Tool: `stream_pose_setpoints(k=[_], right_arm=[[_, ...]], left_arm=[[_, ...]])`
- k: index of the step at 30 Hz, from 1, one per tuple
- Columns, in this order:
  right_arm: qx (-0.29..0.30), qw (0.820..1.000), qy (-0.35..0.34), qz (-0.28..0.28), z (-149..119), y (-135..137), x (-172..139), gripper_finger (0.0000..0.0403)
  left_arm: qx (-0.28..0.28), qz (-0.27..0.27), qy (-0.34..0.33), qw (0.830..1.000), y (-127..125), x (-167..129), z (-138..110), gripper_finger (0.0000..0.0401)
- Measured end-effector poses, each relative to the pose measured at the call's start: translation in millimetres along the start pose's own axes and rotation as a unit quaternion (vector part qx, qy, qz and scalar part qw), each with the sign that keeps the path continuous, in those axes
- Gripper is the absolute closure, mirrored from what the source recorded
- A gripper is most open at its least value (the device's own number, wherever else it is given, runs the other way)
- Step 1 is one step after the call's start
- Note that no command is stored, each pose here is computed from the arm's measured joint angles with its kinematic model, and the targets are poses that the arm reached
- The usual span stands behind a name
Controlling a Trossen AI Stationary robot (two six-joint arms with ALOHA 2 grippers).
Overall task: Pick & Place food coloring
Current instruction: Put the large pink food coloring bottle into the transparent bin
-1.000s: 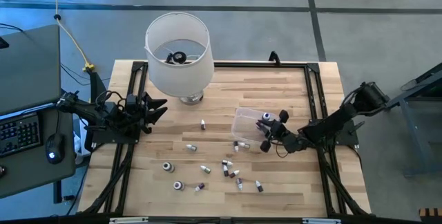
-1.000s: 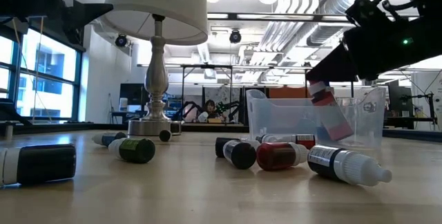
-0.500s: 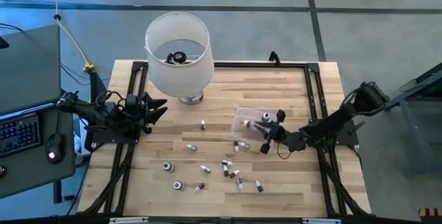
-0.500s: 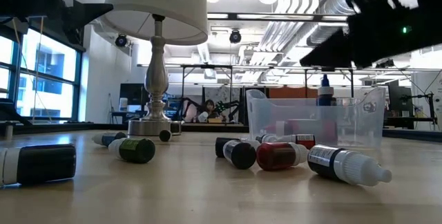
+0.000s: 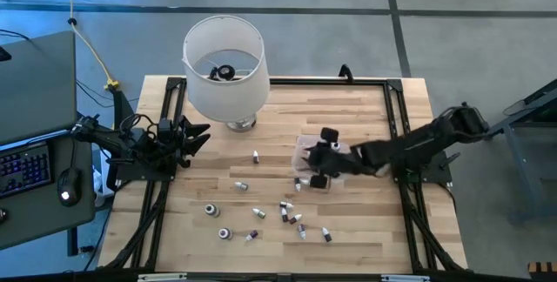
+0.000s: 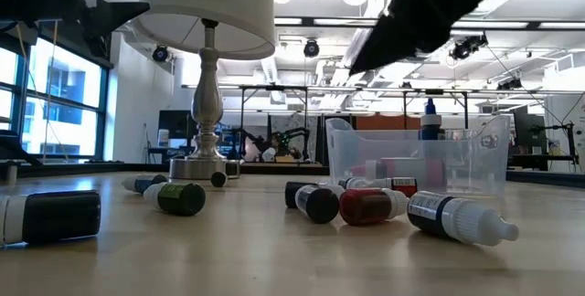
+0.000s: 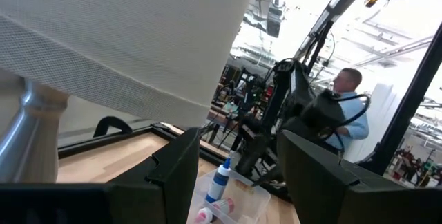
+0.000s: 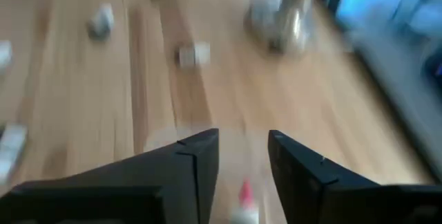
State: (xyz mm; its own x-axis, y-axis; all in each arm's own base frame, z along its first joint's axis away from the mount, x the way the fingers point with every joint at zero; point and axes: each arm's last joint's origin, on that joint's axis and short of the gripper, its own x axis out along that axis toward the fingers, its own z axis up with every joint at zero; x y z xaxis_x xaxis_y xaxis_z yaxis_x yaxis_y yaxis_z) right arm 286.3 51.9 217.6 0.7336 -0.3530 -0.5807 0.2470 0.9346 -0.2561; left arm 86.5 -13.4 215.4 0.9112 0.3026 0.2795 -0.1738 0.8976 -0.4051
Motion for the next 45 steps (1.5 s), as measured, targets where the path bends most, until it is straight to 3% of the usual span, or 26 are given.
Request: stream_pose_setpoints(k=[3,7,17,25,31,45], right_arm=[[0.059,0.994,0.092,0.02,7,-16,3,0.0274],[0.126,0.979,0.143,0.07,7,-28,21,0.0272],[0.123,0.954,0.27,0.053,-31,-39,73,0.0271],[0.098,0.953,0.283,0.043,-39,-39,85,0.0271],[0.107,0.951,0.283,0.069,-39,-38,85,0.0272],[0.108,0.95,0.284,0.07,-34,-39,84,0.0308]], left_arm=[[0.0,0.0,0.0,1.0,0,0,0,0.0206],[0.0,0.0,0.0,1.0,0,0,0,0.0206],[0.0,-0.003,0.0,1.0,0,0,0,0.0206],[0.0,-0.003,0.001,1.0,0,0,0,0.0206],[0.0,-0.003,0.001,1.0,0,0,0,0.0206],[0.001,-0.003,0.001,1.0,0,0,0,0.0206]])
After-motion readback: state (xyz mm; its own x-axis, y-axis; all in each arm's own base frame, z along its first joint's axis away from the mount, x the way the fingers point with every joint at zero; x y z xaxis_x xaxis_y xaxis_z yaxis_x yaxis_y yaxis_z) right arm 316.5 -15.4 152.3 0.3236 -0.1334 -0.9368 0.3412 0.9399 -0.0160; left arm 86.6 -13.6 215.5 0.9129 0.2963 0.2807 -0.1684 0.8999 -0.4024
